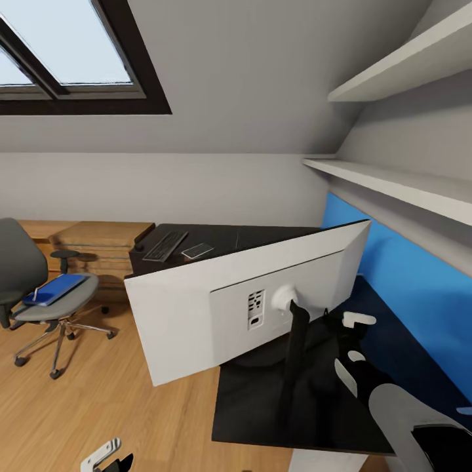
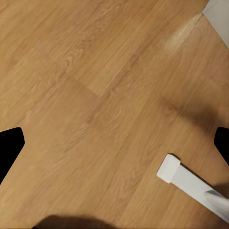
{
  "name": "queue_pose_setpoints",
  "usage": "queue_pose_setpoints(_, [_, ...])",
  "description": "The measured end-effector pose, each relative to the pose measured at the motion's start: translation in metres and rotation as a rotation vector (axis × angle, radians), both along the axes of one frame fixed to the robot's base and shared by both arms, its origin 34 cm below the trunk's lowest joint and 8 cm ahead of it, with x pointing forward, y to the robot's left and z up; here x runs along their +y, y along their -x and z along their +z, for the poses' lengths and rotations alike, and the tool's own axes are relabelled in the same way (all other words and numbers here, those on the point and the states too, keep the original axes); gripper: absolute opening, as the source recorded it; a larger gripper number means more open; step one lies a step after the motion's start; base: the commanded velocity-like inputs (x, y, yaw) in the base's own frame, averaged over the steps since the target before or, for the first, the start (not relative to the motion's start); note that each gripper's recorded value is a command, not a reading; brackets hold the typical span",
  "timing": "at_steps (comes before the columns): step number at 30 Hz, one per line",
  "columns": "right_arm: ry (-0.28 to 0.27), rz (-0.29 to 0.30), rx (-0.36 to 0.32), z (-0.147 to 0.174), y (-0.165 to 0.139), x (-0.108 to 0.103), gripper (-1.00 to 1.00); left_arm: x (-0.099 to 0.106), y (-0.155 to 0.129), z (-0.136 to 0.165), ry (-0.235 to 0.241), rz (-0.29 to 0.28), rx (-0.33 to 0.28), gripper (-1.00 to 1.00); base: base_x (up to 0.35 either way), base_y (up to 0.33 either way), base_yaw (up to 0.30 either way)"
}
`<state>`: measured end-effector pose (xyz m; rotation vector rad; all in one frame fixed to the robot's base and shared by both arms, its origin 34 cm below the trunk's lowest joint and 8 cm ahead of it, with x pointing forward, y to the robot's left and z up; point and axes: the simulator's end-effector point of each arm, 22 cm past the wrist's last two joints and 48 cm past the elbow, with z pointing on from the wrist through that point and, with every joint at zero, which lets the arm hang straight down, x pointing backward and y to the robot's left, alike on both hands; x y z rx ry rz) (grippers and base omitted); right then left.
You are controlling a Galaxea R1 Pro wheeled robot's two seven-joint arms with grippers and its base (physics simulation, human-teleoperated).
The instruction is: In the bedroom, organize the workspace by keeping the computer under the desk, ensuring the monitor is on the desk, placing the keyboard on the desk next to the monitor, placing the mouse on the desk next to the keyboard, moving the folder from the swivel chair onto the desk next to the mouse, stacking the notebook on top of the folder with the pen on top of the notebook, and positioning the swivel chair next to the desk.
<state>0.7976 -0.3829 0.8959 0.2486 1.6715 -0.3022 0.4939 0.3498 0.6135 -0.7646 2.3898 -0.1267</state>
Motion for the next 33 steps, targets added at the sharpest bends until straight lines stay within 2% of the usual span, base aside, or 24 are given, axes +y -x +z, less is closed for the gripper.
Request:
queue_pose_setpoints(18, [0.001,0.0,0.0,-0.0003,0.0003,-0.0002,1.0,-0.0001,0.0001,0.0,0.0,0.0,0.0,1.0,0.175,0.0,0.0])
queue_pose_setpoints(25, [0.001,0.0,0.0,-0.0003,0.0001,-0.0001,1.0,-0.0003,-0.0003,0.0,0.0,-0.001,0.0,1.0,-0.017,0.0,0.0])
queue_pose_setpoints(33, [0.002,0.001,0.001,-0.0008,-0.0002,0.0002,1.0,-0.0002,-0.0004,-0.0003,0.0,0.0,0.0,1.0,-0.259,0.0,0.0])
